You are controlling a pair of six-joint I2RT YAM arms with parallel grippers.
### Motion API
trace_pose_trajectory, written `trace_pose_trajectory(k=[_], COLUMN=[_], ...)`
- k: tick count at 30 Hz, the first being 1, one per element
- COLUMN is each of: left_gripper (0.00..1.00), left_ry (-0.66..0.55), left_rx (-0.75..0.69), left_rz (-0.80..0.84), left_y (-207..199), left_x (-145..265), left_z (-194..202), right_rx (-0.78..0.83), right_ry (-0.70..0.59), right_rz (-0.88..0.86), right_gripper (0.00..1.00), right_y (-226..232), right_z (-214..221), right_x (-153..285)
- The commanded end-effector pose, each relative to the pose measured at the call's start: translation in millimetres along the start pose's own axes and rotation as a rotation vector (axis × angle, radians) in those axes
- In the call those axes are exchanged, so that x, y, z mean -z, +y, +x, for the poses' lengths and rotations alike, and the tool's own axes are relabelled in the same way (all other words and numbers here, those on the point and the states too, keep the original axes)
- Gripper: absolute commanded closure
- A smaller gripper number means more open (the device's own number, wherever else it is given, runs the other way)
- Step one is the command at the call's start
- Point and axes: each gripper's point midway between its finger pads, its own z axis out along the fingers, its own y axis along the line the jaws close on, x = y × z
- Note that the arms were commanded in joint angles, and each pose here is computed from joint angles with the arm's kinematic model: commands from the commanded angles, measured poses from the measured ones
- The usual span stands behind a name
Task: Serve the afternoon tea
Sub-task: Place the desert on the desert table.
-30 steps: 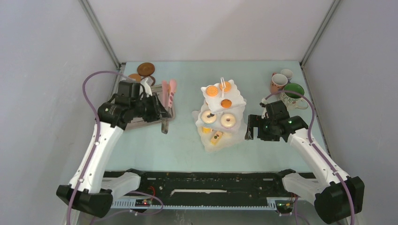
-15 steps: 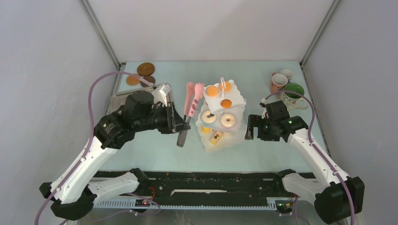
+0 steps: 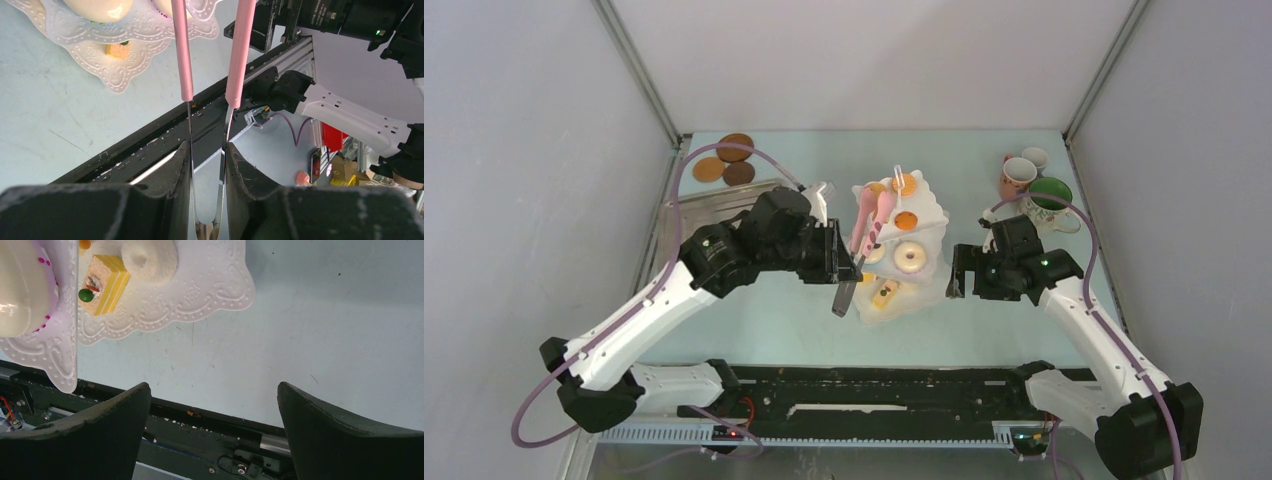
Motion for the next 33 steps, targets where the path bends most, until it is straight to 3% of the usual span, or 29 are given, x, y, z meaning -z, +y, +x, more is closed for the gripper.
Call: trace_pose_trajectory(k=[1,23,33], left_gripper=[1.0,0.73,0.66], left_ry=[-0.059,0.001,0.014], left_rx=[0.019,0.002,-0.023], left_rz=[0.071,0.018,0.01], left_y=[-25,-17,-17], left_x=[4,-2,-1], left_z=[-19,-9,-9], right_rx=[0.011,0.014,0.014], right_ry=[-0.042,-0.046,-0.046], right_rz=[-0.013,-0.02,-0.02], right_gripper=[0.0,0.0,0.0], right_y=[4,6,5], right_z=[-9,-10,-9], right_x=[5,4,4])
